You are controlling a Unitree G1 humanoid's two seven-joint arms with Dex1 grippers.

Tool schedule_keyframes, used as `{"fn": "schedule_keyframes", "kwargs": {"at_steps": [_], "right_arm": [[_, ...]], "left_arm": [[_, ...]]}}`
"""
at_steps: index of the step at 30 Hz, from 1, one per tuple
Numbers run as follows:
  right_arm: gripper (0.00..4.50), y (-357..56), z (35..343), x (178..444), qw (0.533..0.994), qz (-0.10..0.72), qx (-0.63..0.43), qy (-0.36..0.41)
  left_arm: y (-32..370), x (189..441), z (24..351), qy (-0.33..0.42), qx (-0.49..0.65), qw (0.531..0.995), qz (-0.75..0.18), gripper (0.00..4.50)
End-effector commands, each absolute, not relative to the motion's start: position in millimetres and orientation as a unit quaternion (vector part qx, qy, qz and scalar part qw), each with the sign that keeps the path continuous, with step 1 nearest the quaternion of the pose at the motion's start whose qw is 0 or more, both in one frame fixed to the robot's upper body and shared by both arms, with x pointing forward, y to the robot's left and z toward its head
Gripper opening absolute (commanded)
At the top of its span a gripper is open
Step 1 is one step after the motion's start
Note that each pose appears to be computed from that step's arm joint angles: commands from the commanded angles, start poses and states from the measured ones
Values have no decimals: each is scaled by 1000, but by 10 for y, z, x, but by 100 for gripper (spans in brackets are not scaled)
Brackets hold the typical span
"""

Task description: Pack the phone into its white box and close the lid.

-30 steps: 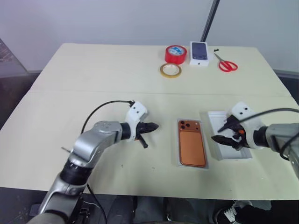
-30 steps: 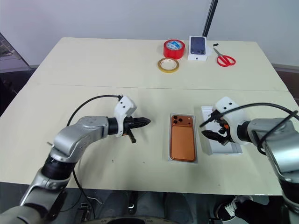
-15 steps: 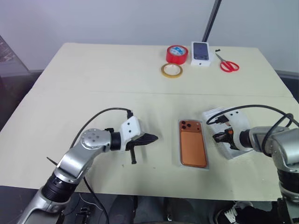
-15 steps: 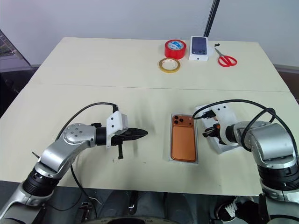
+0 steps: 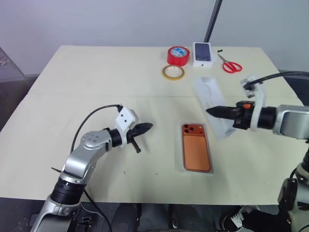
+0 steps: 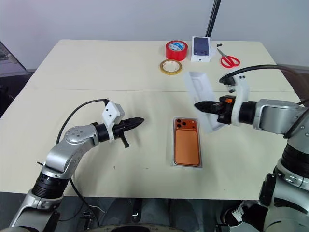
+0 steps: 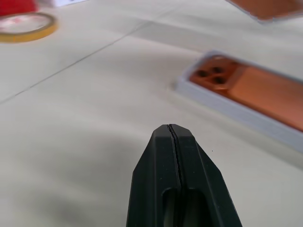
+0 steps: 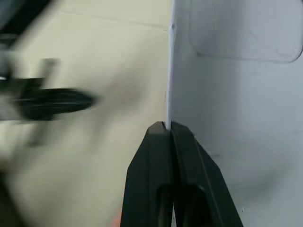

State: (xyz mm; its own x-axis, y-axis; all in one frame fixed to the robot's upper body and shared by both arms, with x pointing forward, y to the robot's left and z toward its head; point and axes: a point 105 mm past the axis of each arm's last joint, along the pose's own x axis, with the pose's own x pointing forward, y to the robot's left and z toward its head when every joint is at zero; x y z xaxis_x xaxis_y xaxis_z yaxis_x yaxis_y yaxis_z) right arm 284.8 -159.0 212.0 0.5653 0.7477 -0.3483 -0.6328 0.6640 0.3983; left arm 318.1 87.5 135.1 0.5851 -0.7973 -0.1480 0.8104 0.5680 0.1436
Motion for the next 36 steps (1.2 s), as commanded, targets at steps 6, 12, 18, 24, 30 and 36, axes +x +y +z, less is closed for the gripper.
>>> {"fn": "schedule_keyframes", "kwargs": {"at_steps": [6, 12, 18, 24, 30, 36], "right_arm": [[3, -458, 2128, 2486, 795, 465, 329, 208], [3, -455, 1840, 2441, 806, 367, 391, 253], [147, -660, 1672, 2486, 819, 326, 388, 269], [445, -962, 1836, 2573, 862, 357, 253, 256], [445, -1668, 1974, 2748, 915, 274, 90, 281], [209, -2064, 1949, 2839, 933, 217, -32, 284]], "left_arm": [[922, 3323, 1569, -10, 115, 891, -439, 0], [847, 3232, 1575, -14, 104, 884, -455, 0], [680, 3112, 1544, -9, 89, 869, -487, 0], [300, 3008, 1518, -9, 70, 840, -539, 0], [28, 2955, 1523, -12, 61, 819, -571, 0], [-152, 2916, 1494, -2, 50, 806, -589, 0]]}}
